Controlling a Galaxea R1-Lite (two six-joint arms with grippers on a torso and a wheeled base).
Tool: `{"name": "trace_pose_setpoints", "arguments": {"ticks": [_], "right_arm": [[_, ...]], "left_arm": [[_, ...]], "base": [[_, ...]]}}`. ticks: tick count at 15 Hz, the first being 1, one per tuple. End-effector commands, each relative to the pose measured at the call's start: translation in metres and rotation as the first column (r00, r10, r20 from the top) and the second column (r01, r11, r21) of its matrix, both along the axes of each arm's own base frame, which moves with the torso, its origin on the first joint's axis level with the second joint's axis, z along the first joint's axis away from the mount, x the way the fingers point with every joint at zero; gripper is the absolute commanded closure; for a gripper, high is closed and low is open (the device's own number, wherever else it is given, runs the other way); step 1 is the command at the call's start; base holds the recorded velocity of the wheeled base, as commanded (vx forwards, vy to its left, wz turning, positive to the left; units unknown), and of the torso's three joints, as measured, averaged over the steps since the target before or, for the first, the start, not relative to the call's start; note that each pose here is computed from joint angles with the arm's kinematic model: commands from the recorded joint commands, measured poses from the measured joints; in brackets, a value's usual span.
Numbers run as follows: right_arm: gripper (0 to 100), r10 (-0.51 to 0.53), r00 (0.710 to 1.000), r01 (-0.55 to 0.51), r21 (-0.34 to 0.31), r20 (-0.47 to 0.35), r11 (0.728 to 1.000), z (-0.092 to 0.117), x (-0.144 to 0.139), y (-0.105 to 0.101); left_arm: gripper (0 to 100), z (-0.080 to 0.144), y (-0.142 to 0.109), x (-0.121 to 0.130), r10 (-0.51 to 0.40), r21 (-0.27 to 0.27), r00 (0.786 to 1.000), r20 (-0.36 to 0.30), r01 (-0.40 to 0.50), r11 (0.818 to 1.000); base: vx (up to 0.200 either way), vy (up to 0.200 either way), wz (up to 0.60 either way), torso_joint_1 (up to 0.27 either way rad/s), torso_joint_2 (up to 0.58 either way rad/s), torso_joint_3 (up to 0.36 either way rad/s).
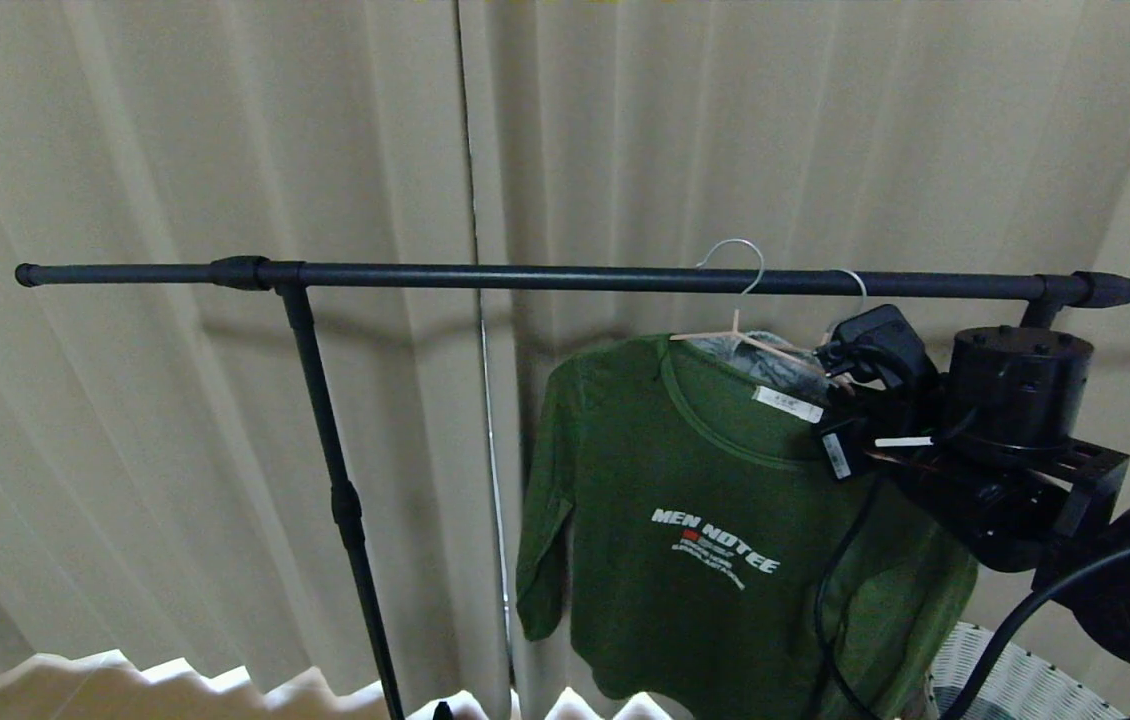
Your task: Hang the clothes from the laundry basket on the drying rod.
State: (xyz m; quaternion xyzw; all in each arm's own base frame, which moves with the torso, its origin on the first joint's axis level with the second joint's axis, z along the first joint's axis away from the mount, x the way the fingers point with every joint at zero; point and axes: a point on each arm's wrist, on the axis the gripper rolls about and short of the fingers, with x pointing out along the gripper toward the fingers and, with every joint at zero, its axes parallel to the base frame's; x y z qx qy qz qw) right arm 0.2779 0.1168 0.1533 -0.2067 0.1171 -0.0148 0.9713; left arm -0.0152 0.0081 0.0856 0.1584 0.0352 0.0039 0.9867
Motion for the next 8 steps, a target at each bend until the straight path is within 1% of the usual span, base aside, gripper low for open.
{"name": "trace_pose_setpoints", "arguments": {"ticks": [1,4,8], "right_arm": [[100,-0.002,1.000,0.002,-0.003,-0.002,1.000,-0.0012,0.0040,0.0020],[100,-0.017,1.000,0.017,-0.001,0.009,1.000,0.0005,0.0110,0.0045],[100,-0.029,0.999,0.029,-0.002,0.014,1.000,0.0021,0.0109,0.0042]], "left_arm": [[0,-0.0010,0.0000,0.0002,0.002,0.001,1.000,-0.002,-0.002,1.000],[0,-0.0009,0.0000,0.0003,0.002,0.001,1.000,-0.004,-0.002,1.000],[0,-0.0009,0.0000,0.0003,0.002,0.001,1.000,-0.004,-0.002,1.000]], "base": [[0.000,0.000,0.00,0.000,0.00,0.000],[0.000,0.000,0.00,0.000,0.00,0.000],[0.000,0.000,0.00,0.000,0.00,0.000]]}}
